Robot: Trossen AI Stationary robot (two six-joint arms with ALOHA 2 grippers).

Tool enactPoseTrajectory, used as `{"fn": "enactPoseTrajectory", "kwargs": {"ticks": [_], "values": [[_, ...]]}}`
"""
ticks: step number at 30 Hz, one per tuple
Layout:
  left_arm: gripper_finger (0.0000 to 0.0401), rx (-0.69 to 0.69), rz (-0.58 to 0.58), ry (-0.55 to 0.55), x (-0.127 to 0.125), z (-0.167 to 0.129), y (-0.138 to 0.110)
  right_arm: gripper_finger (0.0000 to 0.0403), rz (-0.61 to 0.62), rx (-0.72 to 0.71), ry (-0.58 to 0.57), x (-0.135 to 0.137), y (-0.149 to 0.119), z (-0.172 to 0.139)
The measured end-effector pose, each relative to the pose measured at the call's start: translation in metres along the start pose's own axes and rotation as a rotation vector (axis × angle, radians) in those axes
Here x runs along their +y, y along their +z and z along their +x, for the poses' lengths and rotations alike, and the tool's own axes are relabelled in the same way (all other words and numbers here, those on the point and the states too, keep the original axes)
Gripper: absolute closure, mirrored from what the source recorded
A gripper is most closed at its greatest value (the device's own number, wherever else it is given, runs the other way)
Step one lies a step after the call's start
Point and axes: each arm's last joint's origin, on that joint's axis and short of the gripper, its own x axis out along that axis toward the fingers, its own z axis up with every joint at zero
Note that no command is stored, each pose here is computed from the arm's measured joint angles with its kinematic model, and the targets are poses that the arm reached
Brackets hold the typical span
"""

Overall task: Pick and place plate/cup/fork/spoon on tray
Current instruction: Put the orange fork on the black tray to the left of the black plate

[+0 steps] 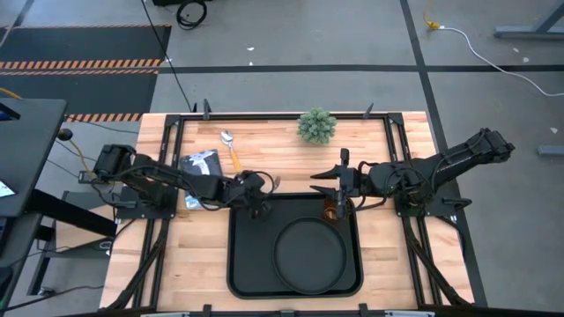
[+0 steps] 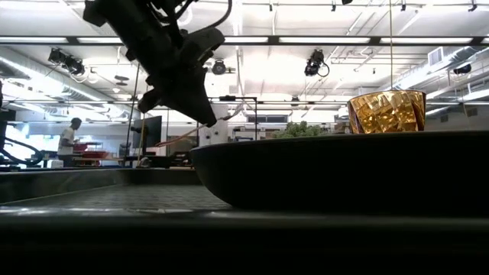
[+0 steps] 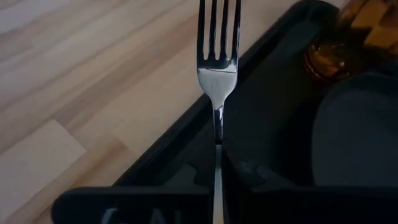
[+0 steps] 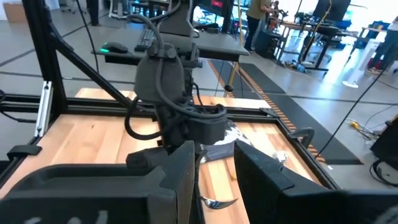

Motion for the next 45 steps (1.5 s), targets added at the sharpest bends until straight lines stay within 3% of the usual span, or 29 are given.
{"fn": "enactPoseTrajectory", "kwargs": {"ticks": [20, 29, 39, 45], "values": [[0.0385, -0.188, -0.206, -0.025, -0.028, -0.017, -0.021, 0.0282, -0.169, -0.007, -0.005, -0.005, 0.001, 0.003], [0.0385, -0.155, -0.258, -0.019, -0.033, -0.001, -0.035, 0.0282, -0.171, -0.001, 0.07, -0.009, -0.001, 0.005], [0.0385, -0.147, -0.283, -0.051, -0.038, 0.003, -0.039, 0.0282, -0.172, 0.0, 0.075, -0.008, -0.001, 0.005], [0.0385, -0.146, -0.273, -0.069, -0.057, 0.007, -0.035, 0.0282, -0.171, 0.0, 0.08, -0.008, -0.001, 0.005]]}}
